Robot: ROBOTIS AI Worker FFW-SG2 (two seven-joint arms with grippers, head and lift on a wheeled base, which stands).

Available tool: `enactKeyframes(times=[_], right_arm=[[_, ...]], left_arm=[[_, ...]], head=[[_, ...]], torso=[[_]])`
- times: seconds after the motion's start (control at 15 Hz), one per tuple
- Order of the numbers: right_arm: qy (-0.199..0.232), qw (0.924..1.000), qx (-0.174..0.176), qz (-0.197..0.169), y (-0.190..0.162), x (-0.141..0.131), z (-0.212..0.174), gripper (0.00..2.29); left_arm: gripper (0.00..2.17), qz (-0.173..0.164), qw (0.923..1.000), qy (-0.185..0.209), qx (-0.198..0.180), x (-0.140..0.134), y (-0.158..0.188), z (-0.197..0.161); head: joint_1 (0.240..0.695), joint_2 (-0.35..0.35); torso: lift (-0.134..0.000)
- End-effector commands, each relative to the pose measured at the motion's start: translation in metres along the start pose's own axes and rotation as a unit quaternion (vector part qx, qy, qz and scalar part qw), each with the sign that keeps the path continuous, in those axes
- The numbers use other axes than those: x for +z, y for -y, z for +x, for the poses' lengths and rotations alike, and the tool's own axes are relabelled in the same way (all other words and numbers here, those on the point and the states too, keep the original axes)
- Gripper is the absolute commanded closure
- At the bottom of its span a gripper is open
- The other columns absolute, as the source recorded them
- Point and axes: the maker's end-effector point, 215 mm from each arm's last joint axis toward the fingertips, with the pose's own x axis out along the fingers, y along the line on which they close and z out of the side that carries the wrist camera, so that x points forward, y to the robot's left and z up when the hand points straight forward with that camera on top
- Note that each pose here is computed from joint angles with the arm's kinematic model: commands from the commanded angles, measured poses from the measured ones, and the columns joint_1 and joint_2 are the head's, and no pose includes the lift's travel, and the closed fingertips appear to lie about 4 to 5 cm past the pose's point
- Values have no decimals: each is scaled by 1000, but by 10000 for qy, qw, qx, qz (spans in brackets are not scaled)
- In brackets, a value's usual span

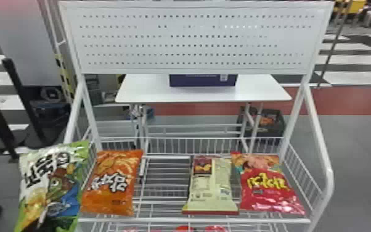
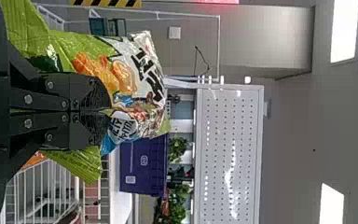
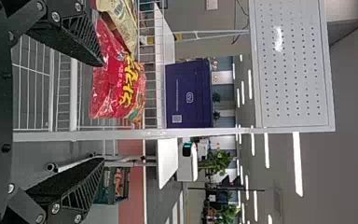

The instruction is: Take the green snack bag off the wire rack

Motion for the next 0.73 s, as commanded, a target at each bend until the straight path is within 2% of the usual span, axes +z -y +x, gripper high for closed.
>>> enactKeyframes(times=[0.0, 0.67], right_arm=[[-1, 10000, 4, 15, -1, 1, -1, 174], [31, 10000, 48, 10, -4, 6, -3, 174]], left_arm=[[1737, -12, 10000, 15, -31, 2, 2, 1], [1737, -42, 10000, 7, -33, 1, 3, 0]], head=[[499, 0], [499, 0]], torso=[[0], [0]])
